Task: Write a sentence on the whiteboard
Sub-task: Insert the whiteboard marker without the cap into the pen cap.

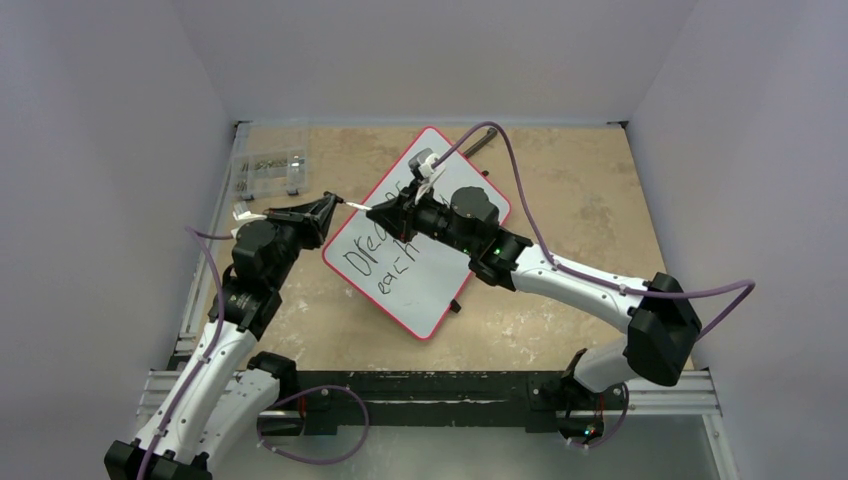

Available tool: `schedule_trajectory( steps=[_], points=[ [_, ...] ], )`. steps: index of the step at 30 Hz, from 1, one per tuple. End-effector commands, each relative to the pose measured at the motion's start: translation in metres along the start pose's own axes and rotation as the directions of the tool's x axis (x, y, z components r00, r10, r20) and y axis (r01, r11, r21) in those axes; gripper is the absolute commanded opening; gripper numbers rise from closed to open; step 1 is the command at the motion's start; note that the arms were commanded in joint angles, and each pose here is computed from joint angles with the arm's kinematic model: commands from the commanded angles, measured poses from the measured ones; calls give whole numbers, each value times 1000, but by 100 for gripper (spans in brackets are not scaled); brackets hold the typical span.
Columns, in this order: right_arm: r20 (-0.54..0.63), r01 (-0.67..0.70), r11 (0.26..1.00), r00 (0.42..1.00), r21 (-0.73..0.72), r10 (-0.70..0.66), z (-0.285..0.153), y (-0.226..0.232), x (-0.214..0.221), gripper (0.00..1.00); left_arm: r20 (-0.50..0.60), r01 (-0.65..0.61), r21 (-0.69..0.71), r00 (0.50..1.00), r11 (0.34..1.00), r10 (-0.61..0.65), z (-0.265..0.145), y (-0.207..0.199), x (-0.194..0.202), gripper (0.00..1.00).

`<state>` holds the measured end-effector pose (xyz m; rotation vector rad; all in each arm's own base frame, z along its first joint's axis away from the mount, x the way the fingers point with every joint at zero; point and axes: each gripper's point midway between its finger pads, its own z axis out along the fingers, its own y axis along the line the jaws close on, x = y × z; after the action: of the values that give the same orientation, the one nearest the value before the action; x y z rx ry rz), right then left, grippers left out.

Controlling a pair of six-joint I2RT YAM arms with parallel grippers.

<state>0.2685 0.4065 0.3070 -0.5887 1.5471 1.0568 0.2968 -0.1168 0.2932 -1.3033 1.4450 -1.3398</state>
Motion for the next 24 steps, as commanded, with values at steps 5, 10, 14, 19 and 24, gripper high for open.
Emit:
schedule_trajectory(
  steps=[5,10,14,19,24],
  points=[
    [53,7,999,999,-52,-4,4,17,-27,0,41,-11,9,999,1000,11,0,-3,-10,0],
    [41,5,998,999,-57,-3,8,18,-23,0,28,-6,16,1000,1000,6,0,-4,-7,0],
    [40,9,998,999,-54,-7,11,17,-23,0,11,1,29,1000,1000,-1,-2,-8,-5,0],
    [34,14,999,999,-47,-12,13,15,-21,0,8,3,30,1000,1000,-3,-3,-8,-4,0],
    [32,16,999,999,-46,-14,16,14,-20,0,-7,13,29,1000,999,-13,-4,-7,-2,0]
  ],
)
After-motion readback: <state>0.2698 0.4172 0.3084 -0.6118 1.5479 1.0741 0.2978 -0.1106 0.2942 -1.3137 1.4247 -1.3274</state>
